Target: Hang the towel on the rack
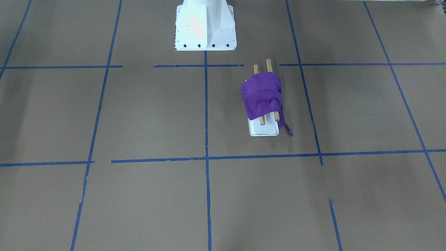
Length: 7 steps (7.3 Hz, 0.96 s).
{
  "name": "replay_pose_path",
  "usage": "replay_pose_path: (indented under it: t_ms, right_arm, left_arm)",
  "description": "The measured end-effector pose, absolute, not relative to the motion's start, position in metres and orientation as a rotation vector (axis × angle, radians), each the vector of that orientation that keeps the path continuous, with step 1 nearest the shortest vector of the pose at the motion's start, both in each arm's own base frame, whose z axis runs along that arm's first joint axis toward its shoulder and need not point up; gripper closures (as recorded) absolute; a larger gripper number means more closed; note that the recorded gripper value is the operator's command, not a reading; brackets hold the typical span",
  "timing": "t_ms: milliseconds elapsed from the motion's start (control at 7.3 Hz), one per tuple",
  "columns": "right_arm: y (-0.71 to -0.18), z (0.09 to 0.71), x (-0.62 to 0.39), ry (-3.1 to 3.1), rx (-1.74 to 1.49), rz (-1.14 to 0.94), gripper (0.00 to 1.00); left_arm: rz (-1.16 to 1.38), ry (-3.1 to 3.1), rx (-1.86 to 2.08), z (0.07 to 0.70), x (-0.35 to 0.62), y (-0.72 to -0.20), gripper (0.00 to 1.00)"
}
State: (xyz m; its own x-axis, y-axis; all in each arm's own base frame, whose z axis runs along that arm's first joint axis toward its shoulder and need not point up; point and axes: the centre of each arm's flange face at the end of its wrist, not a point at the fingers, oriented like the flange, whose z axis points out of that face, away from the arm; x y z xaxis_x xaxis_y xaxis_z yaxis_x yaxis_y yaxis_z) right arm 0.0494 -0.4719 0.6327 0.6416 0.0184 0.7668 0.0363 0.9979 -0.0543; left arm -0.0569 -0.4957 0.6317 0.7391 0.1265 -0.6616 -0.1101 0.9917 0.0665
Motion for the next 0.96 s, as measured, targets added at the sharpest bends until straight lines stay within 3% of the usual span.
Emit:
replay_pose_path:
  t_ms: [959]
  right_arm:
    - [-0.466,0.648,0.070,-0.871,-0.040,-0.004,0.00]
  left_arm:
    - [0.132,0.728,0.040,0.619,-0.057,-0.507,0.00]
